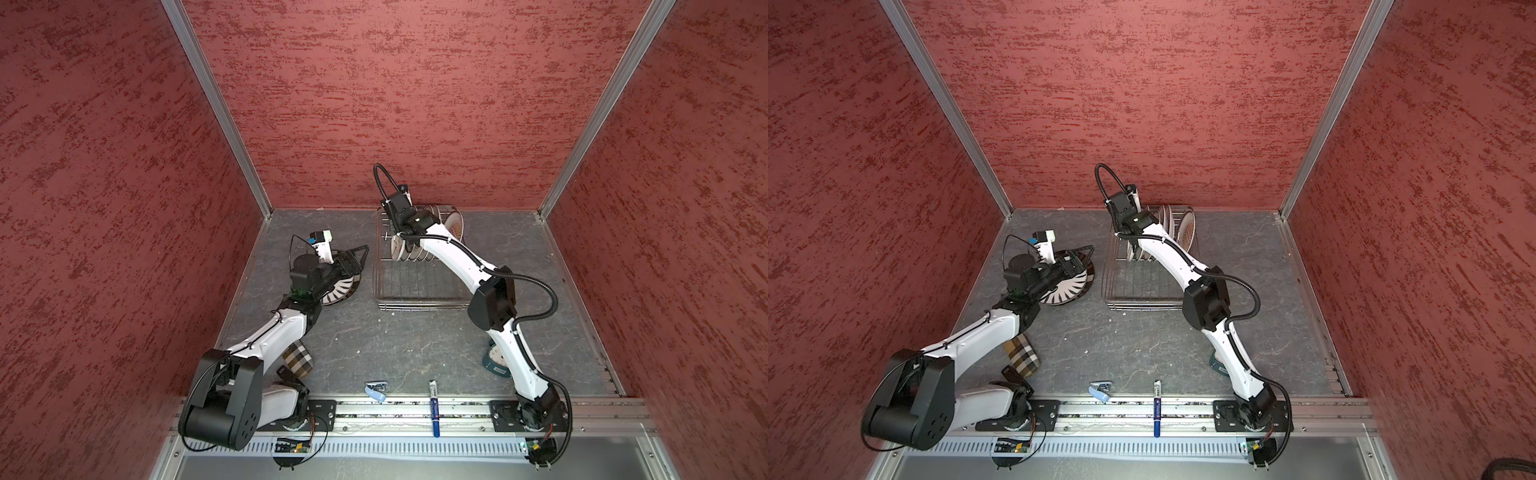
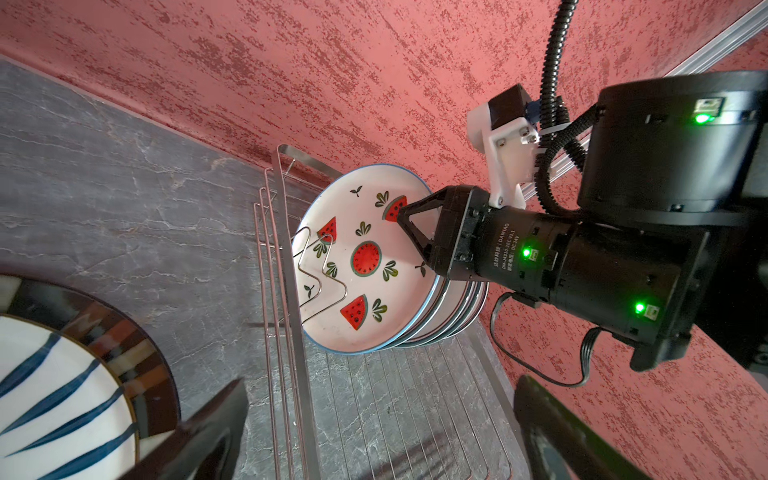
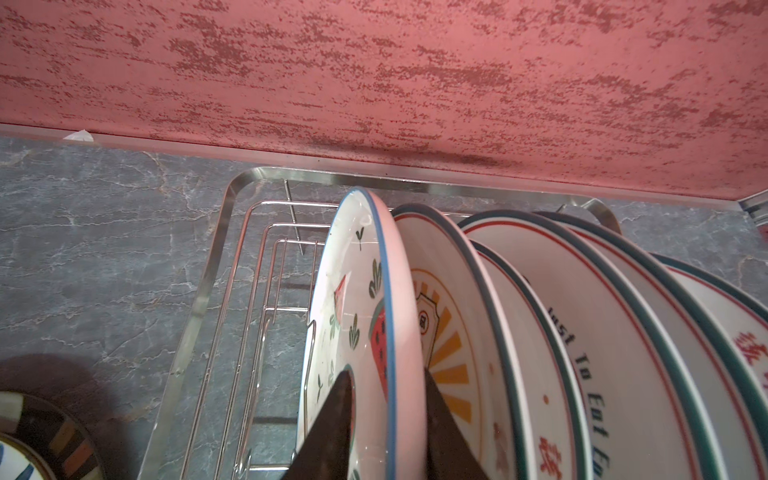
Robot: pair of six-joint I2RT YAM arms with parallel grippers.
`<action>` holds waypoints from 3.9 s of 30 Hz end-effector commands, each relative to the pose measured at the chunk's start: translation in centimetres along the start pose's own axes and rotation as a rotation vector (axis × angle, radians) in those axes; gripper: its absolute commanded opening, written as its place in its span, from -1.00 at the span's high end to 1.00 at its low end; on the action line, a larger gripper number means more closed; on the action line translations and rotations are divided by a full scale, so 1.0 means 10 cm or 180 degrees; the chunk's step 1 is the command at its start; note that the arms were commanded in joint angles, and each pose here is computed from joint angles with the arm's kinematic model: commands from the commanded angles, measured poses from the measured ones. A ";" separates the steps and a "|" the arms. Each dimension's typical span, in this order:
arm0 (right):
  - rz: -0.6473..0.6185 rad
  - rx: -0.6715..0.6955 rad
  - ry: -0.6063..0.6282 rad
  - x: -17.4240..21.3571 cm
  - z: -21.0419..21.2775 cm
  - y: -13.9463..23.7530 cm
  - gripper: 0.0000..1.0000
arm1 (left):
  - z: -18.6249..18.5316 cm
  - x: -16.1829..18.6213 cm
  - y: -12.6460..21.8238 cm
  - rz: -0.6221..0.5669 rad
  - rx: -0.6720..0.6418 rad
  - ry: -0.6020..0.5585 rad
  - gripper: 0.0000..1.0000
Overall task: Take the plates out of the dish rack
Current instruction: 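Grasp the rim of the front watermelon-print plate in the rack with the right gripper, then lift the watermelon plate out of the rack toward the left gripper, then grasp the watermelon plate rim with the left gripper while right gripper releases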
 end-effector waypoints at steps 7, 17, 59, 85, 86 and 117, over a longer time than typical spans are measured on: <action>-0.0241 0.0080 -0.0083 -0.13 0.02 -0.03 0.53 | -0.04 -0.11 0.05 -0.0094 -0.0051 -0.0107 -0.99; -0.0252 0.0055 -0.0096 -0.13 0.04 -0.04 0.53 | -0.02 -0.06 -0.02 -0.0045 0.0006 -0.0066 -0.99; -0.1159 -0.0487 -0.0506 -0.99 -0.16 1.26 0.77 | -0.10 -0.12 0.00 -0.0090 0.0149 0.0019 -0.99; -0.0852 -0.2554 -0.1238 -0.66 -0.68 1.91 0.79 | -0.30 -0.16 0.30 -0.0097 0.0471 0.0165 -0.99; -0.0814 -0.2688 -0.1282 -0.63 -0.71 1.93 0.79 | -0.31 -0.13 0.30 -0.0079 0.0482 0.0182 -0.99; -0.0250 -0.3759 -0.1834 0.16 -0.80 1.67 0.76 | -0.91 0.46 0.10 0.0456 0.0790 0.0744 0.54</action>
Point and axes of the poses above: each gripper's point midway between its finger pads, its own y axis back along the fingers, its own z axis along the line the jaws close on, x = y × z, the point moved 2 cm from there along y, back along the fingers, and after that the axes turned 9 degrees about -y, right-handed, at the moved point
